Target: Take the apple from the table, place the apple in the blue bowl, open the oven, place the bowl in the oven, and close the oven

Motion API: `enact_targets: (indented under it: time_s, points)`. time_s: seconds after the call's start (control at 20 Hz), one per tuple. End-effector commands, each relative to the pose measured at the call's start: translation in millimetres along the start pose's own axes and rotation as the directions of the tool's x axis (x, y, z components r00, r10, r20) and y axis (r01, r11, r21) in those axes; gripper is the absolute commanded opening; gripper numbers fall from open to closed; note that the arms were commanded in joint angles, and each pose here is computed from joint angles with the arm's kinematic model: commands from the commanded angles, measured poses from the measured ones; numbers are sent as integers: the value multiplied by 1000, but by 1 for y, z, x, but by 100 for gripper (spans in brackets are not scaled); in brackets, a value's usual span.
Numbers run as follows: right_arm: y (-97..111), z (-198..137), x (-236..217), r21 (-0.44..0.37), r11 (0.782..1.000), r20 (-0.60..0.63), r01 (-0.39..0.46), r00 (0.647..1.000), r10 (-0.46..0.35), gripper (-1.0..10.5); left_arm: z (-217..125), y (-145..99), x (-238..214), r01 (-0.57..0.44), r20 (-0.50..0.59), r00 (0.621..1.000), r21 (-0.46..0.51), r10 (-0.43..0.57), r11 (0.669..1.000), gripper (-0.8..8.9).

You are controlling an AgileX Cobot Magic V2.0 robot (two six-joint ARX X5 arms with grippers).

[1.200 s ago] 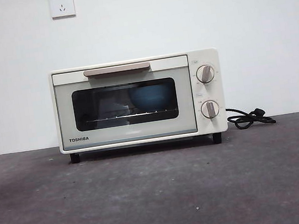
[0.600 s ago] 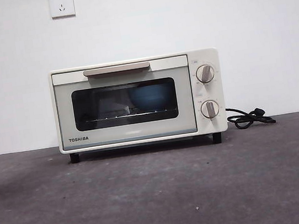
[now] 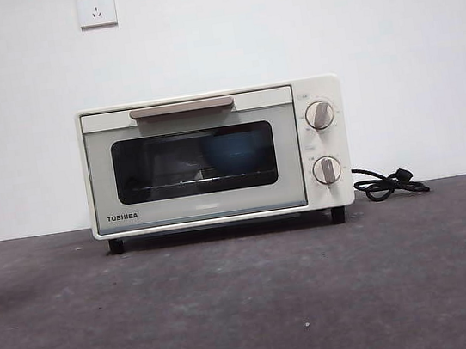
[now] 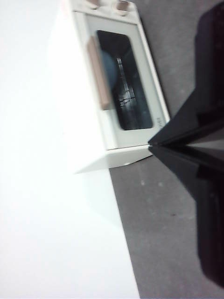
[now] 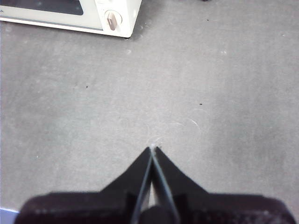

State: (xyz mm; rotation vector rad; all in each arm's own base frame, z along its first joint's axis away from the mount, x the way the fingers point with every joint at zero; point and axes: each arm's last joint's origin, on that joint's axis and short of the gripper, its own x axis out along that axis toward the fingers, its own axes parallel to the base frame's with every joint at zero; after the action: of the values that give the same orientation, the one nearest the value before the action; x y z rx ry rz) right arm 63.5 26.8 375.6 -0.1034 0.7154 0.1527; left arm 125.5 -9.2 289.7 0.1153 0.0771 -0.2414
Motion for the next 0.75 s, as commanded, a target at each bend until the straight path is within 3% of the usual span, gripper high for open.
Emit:
enact_targets:
  time_s: [0.05, 0.25, 0.5, 0.75]
  points:
    - [1, -1, 2, 8, 1000, -7, 2, 1000, -2, 0, -52, -6, -2, -6, -25, 1000, 7, 6, 1000, -4]
    - [1, -1, 2, 8, 1000, -7, 2, 1000, -2, 0, -114, -15, -8, -4, -48, 999, 2, 4, 1000, -4]
    - [1, -1, 2, 8, 1000, -7, 2, 1000, -2, 0, -140, -19, -12, -13, -79, 997, -3, 13, 1000, -4]
    - [1, -1, 2, 8, 1000, -7, 2, 1000, -2, 0, -142, -14, -16, -222, -117, 968, 13, 222, 975, -4]
